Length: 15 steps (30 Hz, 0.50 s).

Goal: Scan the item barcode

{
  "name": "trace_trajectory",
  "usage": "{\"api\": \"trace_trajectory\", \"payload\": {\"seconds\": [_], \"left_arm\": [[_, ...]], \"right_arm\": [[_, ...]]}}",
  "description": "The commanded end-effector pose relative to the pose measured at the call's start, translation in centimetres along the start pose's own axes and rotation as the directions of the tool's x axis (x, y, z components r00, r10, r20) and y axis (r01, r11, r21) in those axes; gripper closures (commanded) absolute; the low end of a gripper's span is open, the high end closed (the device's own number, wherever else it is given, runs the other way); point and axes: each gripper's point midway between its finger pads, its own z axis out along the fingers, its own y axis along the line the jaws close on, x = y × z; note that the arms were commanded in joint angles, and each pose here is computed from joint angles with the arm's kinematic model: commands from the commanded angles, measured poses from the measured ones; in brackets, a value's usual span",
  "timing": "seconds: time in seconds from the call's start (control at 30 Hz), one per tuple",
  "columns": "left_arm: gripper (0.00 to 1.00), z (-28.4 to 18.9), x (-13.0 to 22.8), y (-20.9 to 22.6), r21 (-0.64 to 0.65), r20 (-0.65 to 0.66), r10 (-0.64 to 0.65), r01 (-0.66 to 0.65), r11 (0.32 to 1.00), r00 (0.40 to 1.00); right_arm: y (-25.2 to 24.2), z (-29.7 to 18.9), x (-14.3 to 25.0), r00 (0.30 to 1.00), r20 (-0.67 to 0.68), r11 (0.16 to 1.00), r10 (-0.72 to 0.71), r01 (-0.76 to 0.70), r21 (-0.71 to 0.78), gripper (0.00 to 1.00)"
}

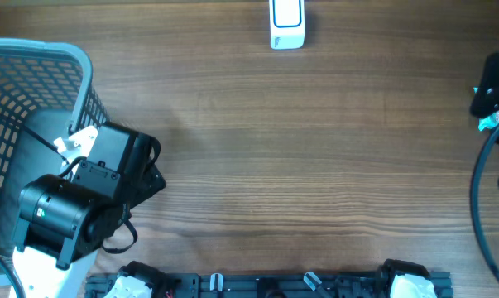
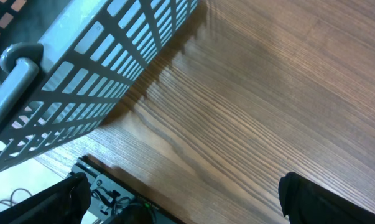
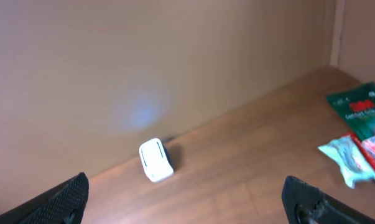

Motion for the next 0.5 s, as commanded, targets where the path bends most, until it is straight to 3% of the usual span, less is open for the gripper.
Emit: {"api": "trace_trajectory", "payload": {"seconds": [0.0, 0.17, 0.33, 0.47], "left_arm": [[0.0, -0.1, -0.2, 0.2, -0.004, 0.014, 0.01, -0.01, 1.0, 1.0], [0.0, -0.1, -0.2, 0.2, -0.004, 0.014, 0.01, -0.01, 1.0, 1.0], [0.0, -0.1, -0.2, 0.2, -0.004, 0.014, 0.01, -0.01, 1.0, 1.0], [0.0, -0.1, -0.2, 0.2, -0.004, 0.014, 0.01, -0.01, 1.0, 1.0]], "right_arm": [[0.5, -0.9, 1.8, 0.997, 0.075, 0.998, -0.007, 0.012, -0.062, 0.0], [-0.9, -0.1, 7.0, 0.969, 0.242, 0.983, 0.049, -0.004, -0.181, 0.0], [-2.8, -0.5, 11.1, 0.849, 0.5, 0.94, 0.171, 0.012, -0.341, 0.0], [-4.3, 0.5, 14.7, 0.775, 0.555, 0.892, 0.302, -0.024, -0.452, 0.0]]}}
